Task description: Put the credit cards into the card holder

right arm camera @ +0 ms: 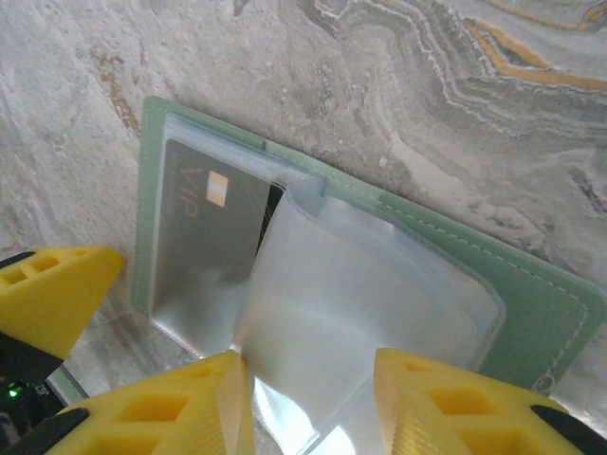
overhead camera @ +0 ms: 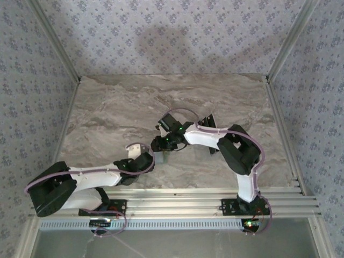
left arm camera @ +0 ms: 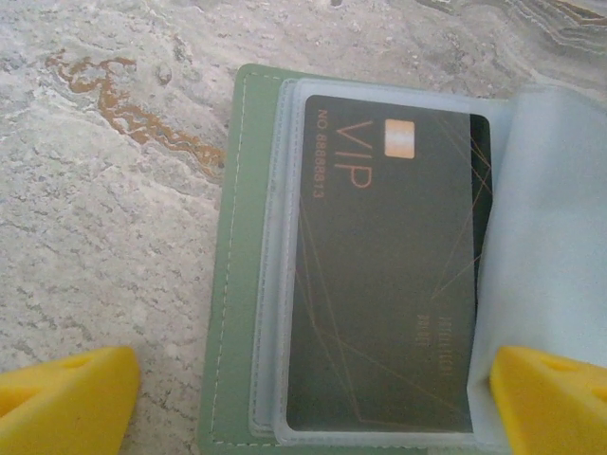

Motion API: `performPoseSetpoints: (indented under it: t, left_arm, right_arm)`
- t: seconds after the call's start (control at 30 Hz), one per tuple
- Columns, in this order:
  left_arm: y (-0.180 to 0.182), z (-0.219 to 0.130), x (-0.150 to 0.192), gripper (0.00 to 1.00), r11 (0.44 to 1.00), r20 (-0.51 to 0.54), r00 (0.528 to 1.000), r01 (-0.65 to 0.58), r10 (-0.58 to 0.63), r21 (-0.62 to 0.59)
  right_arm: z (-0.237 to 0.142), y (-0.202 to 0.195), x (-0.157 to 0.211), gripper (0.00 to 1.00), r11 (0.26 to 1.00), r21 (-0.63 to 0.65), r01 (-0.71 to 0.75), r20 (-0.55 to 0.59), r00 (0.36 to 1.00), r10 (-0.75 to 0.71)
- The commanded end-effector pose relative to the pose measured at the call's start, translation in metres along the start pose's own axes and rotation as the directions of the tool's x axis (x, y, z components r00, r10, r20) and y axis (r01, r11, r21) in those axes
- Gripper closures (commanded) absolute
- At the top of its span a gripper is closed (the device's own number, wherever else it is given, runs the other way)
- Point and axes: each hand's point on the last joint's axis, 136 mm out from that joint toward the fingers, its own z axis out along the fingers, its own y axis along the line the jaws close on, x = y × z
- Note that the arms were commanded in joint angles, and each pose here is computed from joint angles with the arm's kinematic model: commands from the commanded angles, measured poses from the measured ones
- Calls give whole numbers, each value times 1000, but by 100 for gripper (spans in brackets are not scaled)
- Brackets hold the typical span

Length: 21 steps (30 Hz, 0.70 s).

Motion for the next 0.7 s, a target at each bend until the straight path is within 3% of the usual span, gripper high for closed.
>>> performPoseSetpoints:
  t: [0.0, 0.67]
  left_arm:
    - [7, 1, 3, 5, 999, -3, 1000, -10, 10, -31]
    - [10, -1, 2, 5, 999, 4, 1000, -7, 7, -33]
  right_arm:
    - [-7, -1, -3, 57, 999, 12, -31, 31, 999, 31]
    - [11, -2, 33, 57, 996, -2, -94, 1, 996, 94]
